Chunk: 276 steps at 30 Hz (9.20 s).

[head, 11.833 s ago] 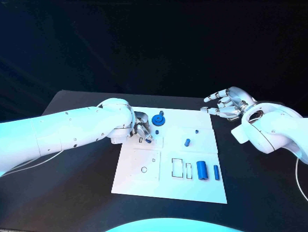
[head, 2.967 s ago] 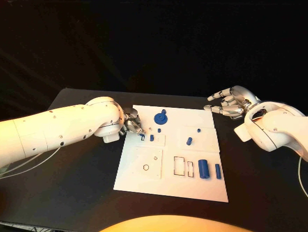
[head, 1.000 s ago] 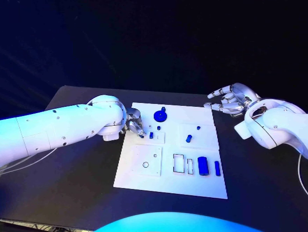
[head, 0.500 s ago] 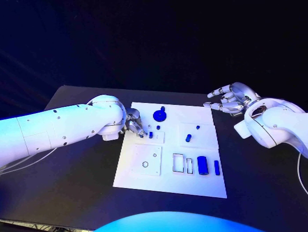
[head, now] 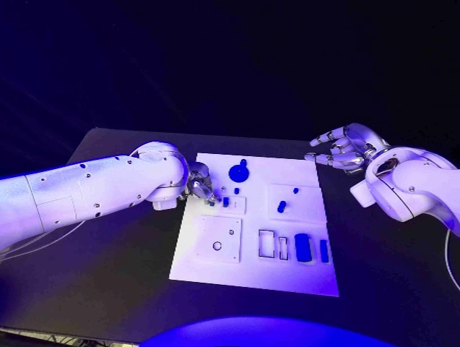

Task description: Assemble the parts on the task board

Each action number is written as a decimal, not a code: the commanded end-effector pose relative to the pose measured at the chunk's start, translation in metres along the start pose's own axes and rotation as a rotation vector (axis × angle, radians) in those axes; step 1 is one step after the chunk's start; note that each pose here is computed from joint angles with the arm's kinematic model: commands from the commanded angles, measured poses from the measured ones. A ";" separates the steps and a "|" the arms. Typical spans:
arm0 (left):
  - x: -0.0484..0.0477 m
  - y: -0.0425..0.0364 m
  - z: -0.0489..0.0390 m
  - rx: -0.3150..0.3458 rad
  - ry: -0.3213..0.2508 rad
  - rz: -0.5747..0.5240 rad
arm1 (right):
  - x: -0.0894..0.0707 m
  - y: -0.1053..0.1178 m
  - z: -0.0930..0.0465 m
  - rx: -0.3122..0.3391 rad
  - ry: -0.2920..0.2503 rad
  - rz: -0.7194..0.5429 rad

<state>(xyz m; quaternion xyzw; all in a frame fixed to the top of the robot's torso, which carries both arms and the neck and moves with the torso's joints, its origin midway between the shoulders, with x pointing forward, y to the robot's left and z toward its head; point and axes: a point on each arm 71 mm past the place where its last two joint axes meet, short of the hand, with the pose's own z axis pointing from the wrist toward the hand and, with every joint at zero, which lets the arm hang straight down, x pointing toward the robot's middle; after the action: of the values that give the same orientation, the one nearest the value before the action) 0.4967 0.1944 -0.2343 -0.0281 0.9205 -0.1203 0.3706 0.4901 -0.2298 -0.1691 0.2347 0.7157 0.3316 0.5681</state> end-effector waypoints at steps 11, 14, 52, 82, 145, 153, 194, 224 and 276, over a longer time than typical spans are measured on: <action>0.0040 0.0044 0.0023 -0.014 0.031 0.014 | 0.000 0.001 0.000 -0.018 0.004 -0.010; 0.0025 0.0049 0.0017 -0.013 0.023 0.009 | 0.000 0.001 0.000 -0.018 0.005 -0.010; -0.0375 -0.0350 -0.0253 0.511 -0.403 -0.179 | -0.003 -0.001 0.002 -0.031 -0.016 -0.018; -0.0090 -0.0590 0.0155 0.451 -0.307 0.305 | -0.006 0.002 0.003 -0.118 -0.081 -0.022; -0.0122 -0.0498 0.0181 0.483 -0.381 0.213 | -0.005 0.002 0.002 -0.120 -0.077 -0.022; -0.0190 -0.0397 0.0044 0.490 -0.405 0.167 | -0.006 0.001 0.002 -0.118 -0.079 -0.023; -0.0174 -0.0162 0.0111 0.403 -0.310 0.167 | -0.006 0.001 0.001 -0.117 -0.079 -0.025; -0.0132 -0.0124 0.0160 0.374 -0.268 0.169 | -0.007 0.000 0.001 -0.117 -0.081 -0.025; -0.0343 0.0356 0.0035 0.354 -0.361 -0.139 | 0.021 -0.006 0.004 -0.216 0.158 -0.486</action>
<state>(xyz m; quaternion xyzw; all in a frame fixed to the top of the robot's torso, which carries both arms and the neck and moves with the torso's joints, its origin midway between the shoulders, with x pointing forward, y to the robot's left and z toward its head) 0.5243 0.2323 -0.2273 0.0180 0.8176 -0.2473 0.5197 0.4920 -0.2240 -0.1839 0.0613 0.7386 0.3098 0.5956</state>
